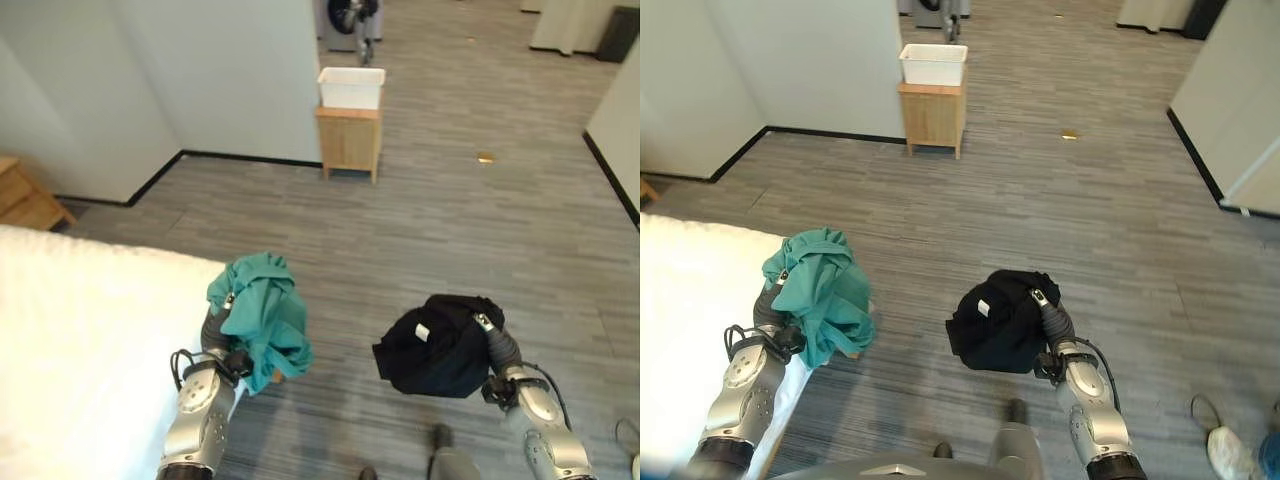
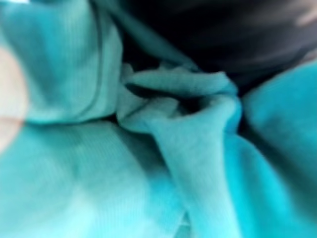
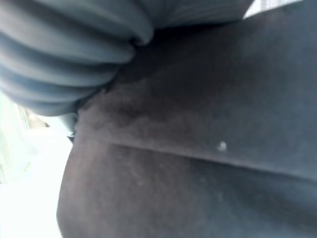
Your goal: Pick up bed clothes into laundry basket.
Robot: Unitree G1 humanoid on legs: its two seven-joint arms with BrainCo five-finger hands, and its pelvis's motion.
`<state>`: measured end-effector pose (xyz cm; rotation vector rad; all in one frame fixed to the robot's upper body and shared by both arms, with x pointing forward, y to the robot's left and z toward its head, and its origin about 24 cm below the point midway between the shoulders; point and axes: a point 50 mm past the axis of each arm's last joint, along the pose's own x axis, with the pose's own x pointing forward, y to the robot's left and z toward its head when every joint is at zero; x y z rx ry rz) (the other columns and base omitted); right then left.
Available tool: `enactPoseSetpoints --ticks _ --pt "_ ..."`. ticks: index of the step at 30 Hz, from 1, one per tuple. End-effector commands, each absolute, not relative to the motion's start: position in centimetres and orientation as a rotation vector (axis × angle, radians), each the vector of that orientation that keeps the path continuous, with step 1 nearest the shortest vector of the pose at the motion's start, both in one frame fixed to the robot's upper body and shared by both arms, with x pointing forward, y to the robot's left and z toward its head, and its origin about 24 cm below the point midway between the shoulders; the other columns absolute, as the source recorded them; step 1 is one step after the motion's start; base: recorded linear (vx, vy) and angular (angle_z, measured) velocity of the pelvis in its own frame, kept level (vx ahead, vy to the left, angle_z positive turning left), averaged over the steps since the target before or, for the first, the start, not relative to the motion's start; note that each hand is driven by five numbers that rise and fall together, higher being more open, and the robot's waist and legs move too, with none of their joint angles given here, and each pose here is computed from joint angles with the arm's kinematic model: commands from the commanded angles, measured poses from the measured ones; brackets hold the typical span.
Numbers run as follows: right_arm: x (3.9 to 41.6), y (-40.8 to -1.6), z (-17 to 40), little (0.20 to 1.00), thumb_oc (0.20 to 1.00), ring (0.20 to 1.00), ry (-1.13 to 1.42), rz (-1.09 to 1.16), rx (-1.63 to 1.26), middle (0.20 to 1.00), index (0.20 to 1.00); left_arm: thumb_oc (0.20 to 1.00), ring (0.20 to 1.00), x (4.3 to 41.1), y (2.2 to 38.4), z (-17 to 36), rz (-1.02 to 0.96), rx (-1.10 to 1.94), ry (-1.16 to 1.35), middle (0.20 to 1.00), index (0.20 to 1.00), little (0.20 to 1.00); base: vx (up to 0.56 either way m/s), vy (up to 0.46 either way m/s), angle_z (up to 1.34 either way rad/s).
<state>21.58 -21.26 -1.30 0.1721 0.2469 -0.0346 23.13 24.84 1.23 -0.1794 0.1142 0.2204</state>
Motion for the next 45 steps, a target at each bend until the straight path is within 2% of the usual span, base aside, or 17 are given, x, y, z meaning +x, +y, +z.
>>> enactPoseSetpoints --ticks 1,6,7,9,13,20,24,32,40,45 --pt "23.6 -22.7 2.4 0.2 0.2 0.2 0.053 -0.036 0.159 0.2 0.2 0.2 0.2 23.9 24.7 3.9 0.178 -0.164 -0.037 0.2 0.2 0.2 0.13 -0.107 0.82" --pt "23.3 -23.3 2.6 0.2 0.2 0.2 0.053 -0.042 0.156 0.2 0.2 0.2 0.2 22.3 24.8 1.8 0.203 -0.216 0.053 0.2 0.2 0.2 0.08 -0.081 0.34" --pt "21.9 -27.0 2.7 0.2 0.2 0.2 0.027 -0.261 0.196 0.2 0.2 0.2 0.2 25.1 23.0 4.1 0.096 -0.156 -0.009 0.2 0.2 0.2 0.05 -0.045 0.14" --pt "21.6 -27.3 2.7 0.2 0.2 0.2 0.019 -0.291 0.214 0.2 0.2 0.2 0.2 25.5 23.5 5.0 0.116 -0.144 -0.05 0.2 0.2 0.2 0.04 0.027 0.05" --pt "21.1 -27.5 1.9 0.2 0.2 0.2 0.054 -0.303 0.207 0.2 0.2 0.2 0.2 25.1 24.5 5.2 0.175 -0.143 -0.065 0.2 0.2 0.2 0.05 0.026 -0.06" --pt "22.3 -27.7 4.0 0.2 0.2 0.2 -0.05 -0.314 0.193 0.2 0.2 0.2 0.2 22.1 28.3 3.3 0.367 -0.117 0.007 0.2 0.2 0.2 0.06 0.072 -0.18" --pt "22.5 -27.7 4.3 0.2 0.2 0.2 -0.062 -0.313 0.174 0.2 0.2 0.2 0.2 21.7 29.7 3.6 0.437 -0.127 -0.011 0.2 0.2 0.2 0.04 0.098 -0.13" --pt "22.5 -26.6 3.6 0.2 0.2 0.2 -0.023 -0.255 0.146 0.2 0.2 0.2 0.2 22.1 29.9 4.7 0.414 -0.076 -0.043 0.2 0.2 0.2 0.06 0.159 -0.25" --pt "21.6 -26.8 2.9 0.2 0.2 0.2 0.012 -0.253 0.173 0.2 0.2 0.2 0.2 22.3 29.8 4.4 0.395 -0.076 -0.03 0.2 0.2 0.2 0.61 -0.155 0.0" --pt "21.7 -27.7 3.5 0.2 0.2 0.2 0.002 -0.237 0.181 0.2 0.2 0.2 0.2 22.6 28.4 3.4 0.349 -0.141 0.003 0.2 0.2 0.2 0.58 -0.356 0.59"
